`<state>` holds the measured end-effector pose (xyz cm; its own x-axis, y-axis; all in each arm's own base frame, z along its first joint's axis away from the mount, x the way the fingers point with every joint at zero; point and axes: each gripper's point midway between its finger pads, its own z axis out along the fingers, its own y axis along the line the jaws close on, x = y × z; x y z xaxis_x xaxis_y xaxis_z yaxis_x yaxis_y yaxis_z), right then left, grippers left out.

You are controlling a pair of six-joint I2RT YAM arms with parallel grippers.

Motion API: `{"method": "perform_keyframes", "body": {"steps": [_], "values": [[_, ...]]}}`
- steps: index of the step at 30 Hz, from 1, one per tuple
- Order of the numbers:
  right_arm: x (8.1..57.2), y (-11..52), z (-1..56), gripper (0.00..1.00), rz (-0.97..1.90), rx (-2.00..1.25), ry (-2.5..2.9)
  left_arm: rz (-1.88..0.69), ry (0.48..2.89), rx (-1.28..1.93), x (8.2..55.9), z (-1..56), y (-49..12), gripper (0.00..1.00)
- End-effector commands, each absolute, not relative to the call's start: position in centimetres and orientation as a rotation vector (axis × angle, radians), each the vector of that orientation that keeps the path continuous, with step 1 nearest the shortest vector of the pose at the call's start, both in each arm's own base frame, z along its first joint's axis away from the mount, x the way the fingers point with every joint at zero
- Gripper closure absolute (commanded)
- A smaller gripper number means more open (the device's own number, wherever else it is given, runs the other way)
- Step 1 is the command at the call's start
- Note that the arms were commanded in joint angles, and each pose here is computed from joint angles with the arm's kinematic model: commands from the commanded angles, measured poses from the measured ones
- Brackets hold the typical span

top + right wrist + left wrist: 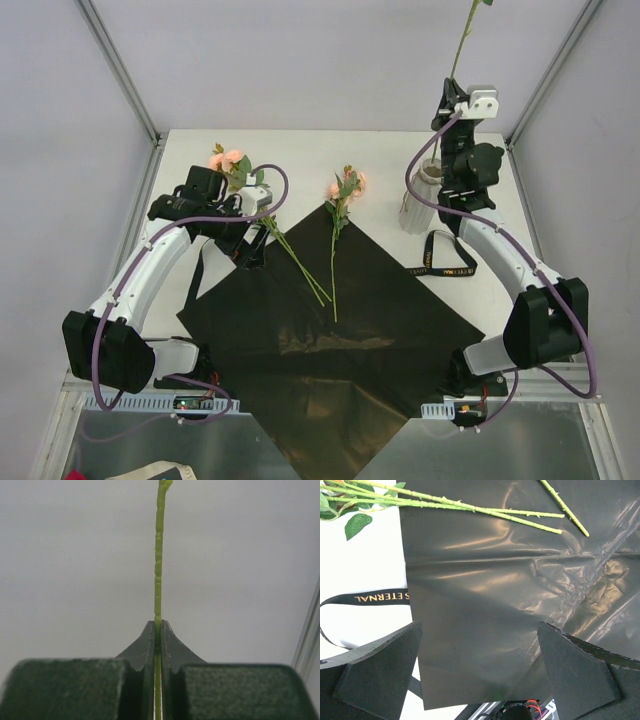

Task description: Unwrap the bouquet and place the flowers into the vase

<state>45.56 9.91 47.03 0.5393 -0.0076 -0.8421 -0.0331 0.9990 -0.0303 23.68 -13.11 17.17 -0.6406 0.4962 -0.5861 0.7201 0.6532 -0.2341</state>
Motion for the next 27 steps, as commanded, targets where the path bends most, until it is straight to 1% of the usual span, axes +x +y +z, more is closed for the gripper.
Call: {"method": "perform_keyframes", "body": {"steps": [1,13,14,15,16,21,23,24,27], "values": [[43.8,9.4,48.5,1.0,0.035,-0.022,0.903,-0.603,2.385,0.957,24.0,17.7,-12.5,0.01],[43.1,8.9,43.1,0.99,0.022,-0.017,1.006,-0.608,2.383,0.954,23.9,17.7,-12.5,0.01],[42.7,8.7,43.2,0.97,0.022,-0.011,1.002,-0.609,2.385,0.958,23.8,17.6,-12.5,0.01],[42.5,8.6,42.6,0.84,0.021,-0.009,1.013,-0.61,2.388,0.958,23.8,17.5,-12.5,0.01],[42.3,8.5,42.6,0.81,0.022,-0.005,1.013,-0.608,2.384,0.96,23.9,17.5,-12.5,0.01],[40.7,8.1,42.7,0.81,0.028,0.012,0.999,-0.612,2.38,0.957,23.9,17.8,-12.6,0.01],[40.0,7.9,42.8,0.78,0.031,0.014,0.994,-0.614,2.376,0.955,23.9,17.9,-12.6,0.01],[39.8,8.0,42.7,0.68,0.034,0.012,0.998,-0.614,2.376,0.957,23.9,17.8,-12.6,0.01],[38.8,8.1,42.4,0.57,0.044,0.015,1.017,-0.608,2.374,0.958,23.7,17.9,-12.5,0.01]]}}
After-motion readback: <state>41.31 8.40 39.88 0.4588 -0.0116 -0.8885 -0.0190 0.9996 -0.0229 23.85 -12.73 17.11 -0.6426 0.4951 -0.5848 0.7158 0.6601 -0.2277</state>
